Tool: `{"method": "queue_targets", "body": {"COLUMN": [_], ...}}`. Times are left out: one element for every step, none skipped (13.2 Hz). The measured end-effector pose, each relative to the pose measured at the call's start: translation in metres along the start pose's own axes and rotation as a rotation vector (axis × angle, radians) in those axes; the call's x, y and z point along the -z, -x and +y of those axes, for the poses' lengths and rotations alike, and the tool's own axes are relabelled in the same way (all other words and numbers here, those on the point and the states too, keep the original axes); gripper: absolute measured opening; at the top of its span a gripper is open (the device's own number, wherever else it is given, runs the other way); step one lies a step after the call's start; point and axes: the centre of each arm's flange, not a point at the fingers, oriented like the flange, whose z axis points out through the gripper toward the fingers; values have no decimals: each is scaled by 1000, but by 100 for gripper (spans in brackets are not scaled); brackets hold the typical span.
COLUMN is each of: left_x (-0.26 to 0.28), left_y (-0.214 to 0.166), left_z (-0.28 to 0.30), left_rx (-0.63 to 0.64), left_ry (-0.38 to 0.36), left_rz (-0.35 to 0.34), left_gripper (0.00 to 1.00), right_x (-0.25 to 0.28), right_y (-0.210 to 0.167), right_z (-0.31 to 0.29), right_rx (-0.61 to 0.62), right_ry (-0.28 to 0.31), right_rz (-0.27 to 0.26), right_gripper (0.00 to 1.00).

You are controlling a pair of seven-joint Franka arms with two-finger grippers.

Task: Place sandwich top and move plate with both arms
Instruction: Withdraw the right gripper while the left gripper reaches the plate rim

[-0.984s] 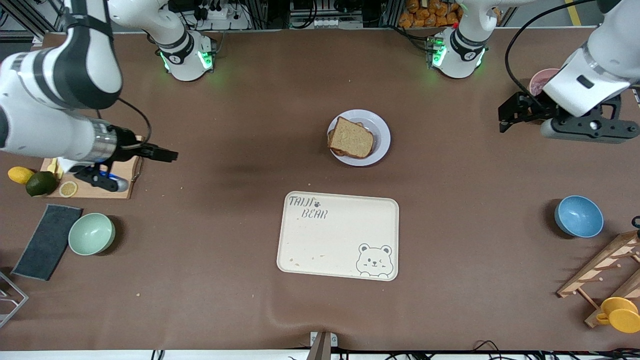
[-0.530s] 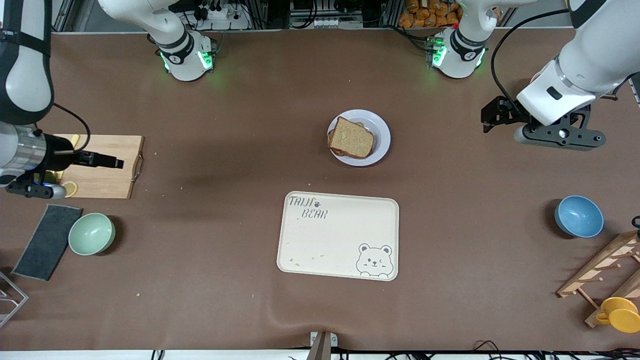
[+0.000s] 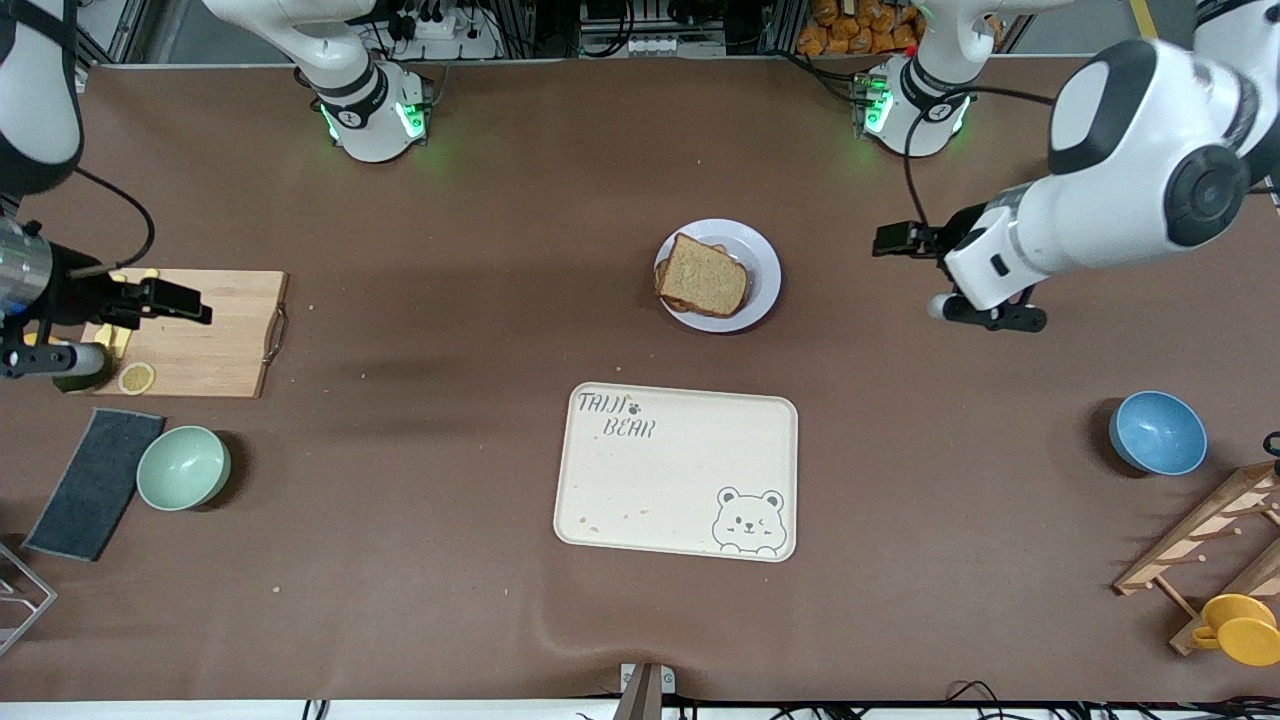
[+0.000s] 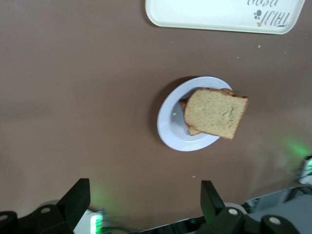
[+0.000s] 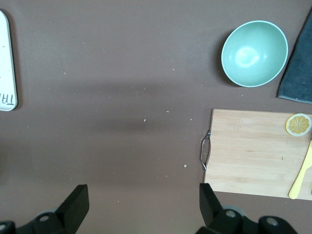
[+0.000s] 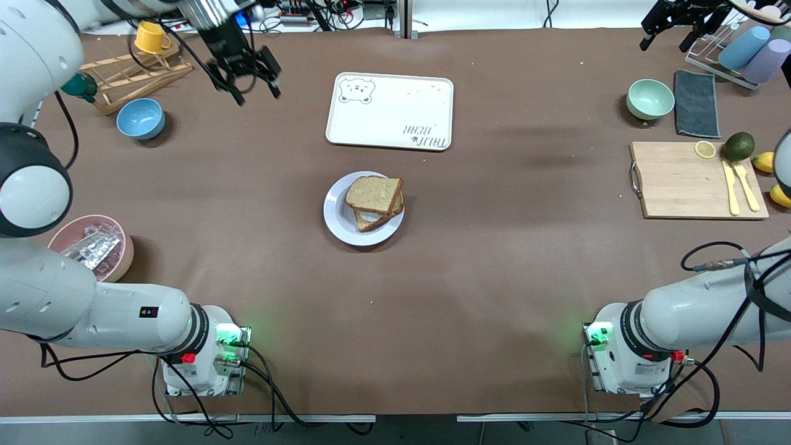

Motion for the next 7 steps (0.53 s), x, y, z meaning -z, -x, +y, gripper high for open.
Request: {"method": "queue_targets", "body": {"left_x": [-26, -53, -77, -97, -113, -126, -137], "left_y": [-2, -3, -2, -1, 1, 2, 4], "left_z": [-2, -2, -4, -9, -15, -22, -31], "left_rx": [5, 6, 3, -8, -22, -39, -57], "left_ry": [42, 87, 135, 183, 231, 280, 325], "left_rz": [-14, -26, -36, -41, -39, -31, -22], "left_gripper": [100, 100, 100, 100, 100, 100, 100], "right_x": [-5, -11, -12, -10, -7, -4, 0], "right_y": [8, 13, 15, 15, 15, 14, 14], "right_z": [2, 3, 2, 2, 4, 8, 10], "right_rx": [-4, -4, -2, -2, -6, -13, -15], "right_ry": [-2, -3, -2, -1, 0, 1, 3], "right_rz": [16, 28, 39, 52, 65, 75, 81], "right_gripper": [100, 100, 100, 100, 100, 100, 100]}}
